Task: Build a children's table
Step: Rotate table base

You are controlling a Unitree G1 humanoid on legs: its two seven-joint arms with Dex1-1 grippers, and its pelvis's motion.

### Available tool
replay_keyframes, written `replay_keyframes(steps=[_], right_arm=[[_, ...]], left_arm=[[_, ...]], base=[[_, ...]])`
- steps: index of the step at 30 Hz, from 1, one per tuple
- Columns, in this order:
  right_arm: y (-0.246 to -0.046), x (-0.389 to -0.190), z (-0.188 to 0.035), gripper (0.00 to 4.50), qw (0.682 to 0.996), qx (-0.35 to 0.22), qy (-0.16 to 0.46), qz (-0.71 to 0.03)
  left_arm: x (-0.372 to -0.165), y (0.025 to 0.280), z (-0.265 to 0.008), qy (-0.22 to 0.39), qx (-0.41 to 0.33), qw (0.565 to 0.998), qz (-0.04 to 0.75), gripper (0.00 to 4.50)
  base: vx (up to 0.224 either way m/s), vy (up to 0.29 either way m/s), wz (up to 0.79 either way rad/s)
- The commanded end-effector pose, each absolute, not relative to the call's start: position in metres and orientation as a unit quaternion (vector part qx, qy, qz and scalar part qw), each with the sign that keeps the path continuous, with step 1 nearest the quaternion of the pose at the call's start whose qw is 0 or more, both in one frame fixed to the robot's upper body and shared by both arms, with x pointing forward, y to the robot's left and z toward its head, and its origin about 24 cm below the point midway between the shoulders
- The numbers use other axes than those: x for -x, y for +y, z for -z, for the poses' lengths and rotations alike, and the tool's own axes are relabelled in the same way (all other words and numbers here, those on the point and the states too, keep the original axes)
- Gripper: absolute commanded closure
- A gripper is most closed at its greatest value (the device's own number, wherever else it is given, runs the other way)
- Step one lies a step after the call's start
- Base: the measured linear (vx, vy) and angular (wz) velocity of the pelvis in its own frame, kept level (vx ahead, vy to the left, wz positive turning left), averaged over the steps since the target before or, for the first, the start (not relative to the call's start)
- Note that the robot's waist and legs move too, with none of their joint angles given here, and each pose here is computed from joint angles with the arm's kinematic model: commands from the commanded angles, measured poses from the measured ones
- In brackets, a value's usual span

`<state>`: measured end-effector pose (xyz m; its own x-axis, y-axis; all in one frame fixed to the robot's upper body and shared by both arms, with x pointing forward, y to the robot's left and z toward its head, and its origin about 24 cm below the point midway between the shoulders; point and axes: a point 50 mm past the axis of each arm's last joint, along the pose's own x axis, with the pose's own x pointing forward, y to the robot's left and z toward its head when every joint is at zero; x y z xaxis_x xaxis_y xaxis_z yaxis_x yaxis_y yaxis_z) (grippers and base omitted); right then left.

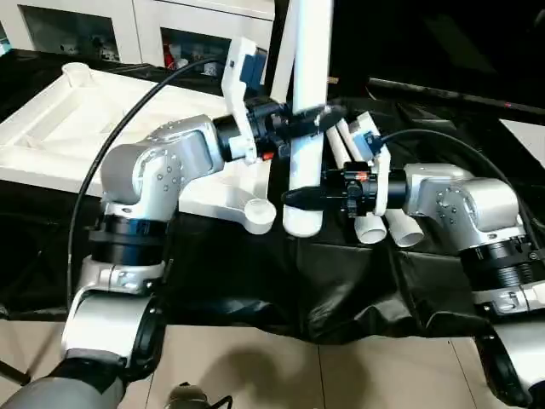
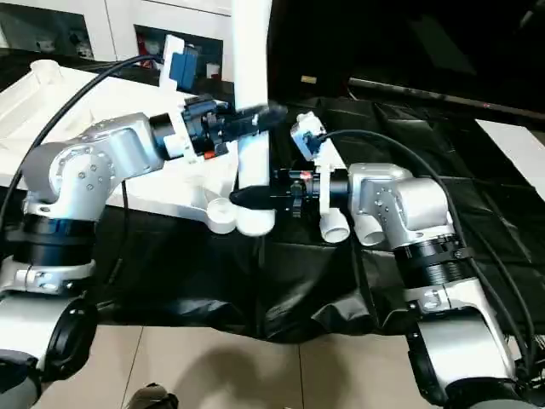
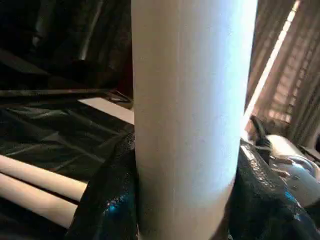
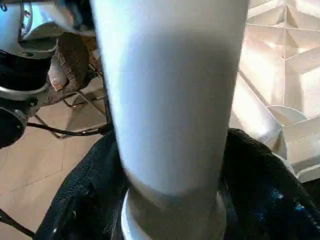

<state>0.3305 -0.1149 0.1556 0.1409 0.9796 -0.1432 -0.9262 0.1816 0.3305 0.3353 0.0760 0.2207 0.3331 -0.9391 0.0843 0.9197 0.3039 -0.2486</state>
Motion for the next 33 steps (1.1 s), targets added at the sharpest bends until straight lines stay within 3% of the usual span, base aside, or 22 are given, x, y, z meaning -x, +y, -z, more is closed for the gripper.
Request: replay_keyframes(steps=[1, 12, 24, 31, 33], right_arm=[[-0.1188, -0.3304, -0.1549, 1.54, 0.751, -0.095, 0.163, -0.633], [-0.1178, -0.329, -0.1552, 1.54, 0.742, -0.098, 0.165, -0.642], [-0.1166, -0.3284, -0.1519, 2.5, 0.736, -0.103, 0.169, -0.647], [-0.1151, -0.3281, -0.1498, 2.56, 0.737, -0.108, 0.167, -0.646], [-0.1149, -0.3287, -0.1504, 2.56, 0.741, -0.112, 0.16, -0.643]], left_arm=[[-0.3301, 0.0694, -0.2222, 0.038, 0.12, 0.794, 0.595, 2.62], [-0.3306, 0.0705, -0.2202, 0.043, 0.114, 0.795, 0.594, 2.62], [-0.3303, 0.0705, -0.2213, 0.041, 0.114, 0.793, 0.597, 2.62], [-0.3314, 0.07, -0.2211, 0.041, 0.113, 0.797, 0.591, 2.62], [-0.3322, 0.0706, -0.2209, 0.045, 0.119, 0.799, 0.588, 1.92]], base=[[0.0, 0.0, 0.0], [0.0, 0.0, 0.0], [0.0, 0.0, 0.0], [0.0, 0.0, 0.0], [0.0, 0.0, 0.0]])
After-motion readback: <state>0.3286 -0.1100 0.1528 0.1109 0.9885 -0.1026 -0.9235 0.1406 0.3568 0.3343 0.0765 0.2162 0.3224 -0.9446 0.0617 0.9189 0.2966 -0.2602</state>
